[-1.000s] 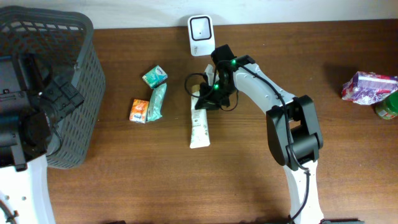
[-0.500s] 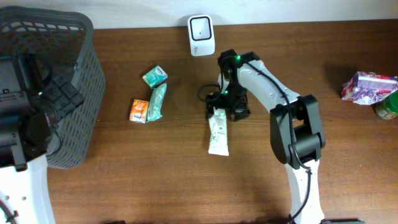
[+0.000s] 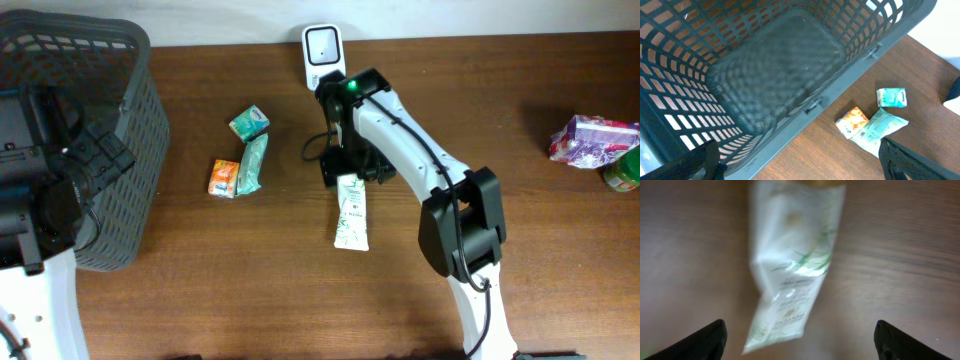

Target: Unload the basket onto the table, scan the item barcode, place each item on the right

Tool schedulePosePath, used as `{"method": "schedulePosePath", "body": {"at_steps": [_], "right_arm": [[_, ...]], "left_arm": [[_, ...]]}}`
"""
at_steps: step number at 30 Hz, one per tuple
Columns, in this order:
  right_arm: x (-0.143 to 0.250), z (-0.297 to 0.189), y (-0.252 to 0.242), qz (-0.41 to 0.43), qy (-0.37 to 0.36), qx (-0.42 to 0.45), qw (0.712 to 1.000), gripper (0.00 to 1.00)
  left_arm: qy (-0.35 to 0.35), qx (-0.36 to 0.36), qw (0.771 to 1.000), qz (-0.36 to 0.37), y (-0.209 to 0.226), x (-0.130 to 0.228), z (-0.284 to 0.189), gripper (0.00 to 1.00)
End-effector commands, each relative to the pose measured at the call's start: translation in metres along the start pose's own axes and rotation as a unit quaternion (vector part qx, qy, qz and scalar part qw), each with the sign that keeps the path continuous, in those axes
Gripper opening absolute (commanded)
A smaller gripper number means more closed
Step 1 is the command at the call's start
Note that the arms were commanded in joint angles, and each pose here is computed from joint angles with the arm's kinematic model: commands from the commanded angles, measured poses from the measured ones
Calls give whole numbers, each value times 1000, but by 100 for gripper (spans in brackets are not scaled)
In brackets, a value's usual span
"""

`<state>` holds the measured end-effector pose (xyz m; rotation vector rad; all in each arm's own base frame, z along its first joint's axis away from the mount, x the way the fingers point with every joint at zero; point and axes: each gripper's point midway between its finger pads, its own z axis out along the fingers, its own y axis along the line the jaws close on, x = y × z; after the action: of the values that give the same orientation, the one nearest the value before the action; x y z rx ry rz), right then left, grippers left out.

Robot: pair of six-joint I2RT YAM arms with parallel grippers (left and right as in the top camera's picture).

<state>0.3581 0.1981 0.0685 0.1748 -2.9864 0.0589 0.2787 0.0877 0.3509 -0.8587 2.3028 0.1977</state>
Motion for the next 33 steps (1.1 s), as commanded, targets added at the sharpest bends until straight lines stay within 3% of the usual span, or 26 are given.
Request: {"method": "schedulePosePath", "body": {"at_steps": [1,5,8,16,18,22,24,28,29,33], "right_arm": [[0,16,-13,67,-44,108,991,89],[3,19,0,46,-138,234,961,87],[7,10,21,26,-191,268,944,85],[12,48,30,9,-195,267,944,79],[10,55,30,4,-197,265,944,71],[13,81,8,1,-176,277,945,64],[12,85,0,4,-153,264,952,59],[8,82,-8,12,-99,209,973,17],[6,76,-5,13,-86,185,979,12],[-7,39,42,-59,-43,-2,997,12]], "left_arm": [[-5,0,1000,-8,2,-1,-3,99],[-5,0,1000,-8,2,-1,-3,99],[-4,0,1000,-8,2,-1,-3,99],[-4,0,1000,-8,2,-1,-3,99],[-5,0,1000,-8,2,-1,-3,99],[-4,0,1000,-8,2,-1,-3,99],[-5,0,1000,-8,2,-1,-3,99],[-4,0,1000,-8,2,-1,-3,99],[-5,0,1000,-8,2,-1,-3,99],[-5,0,1000,-8,2,-1,-3,99]]}}
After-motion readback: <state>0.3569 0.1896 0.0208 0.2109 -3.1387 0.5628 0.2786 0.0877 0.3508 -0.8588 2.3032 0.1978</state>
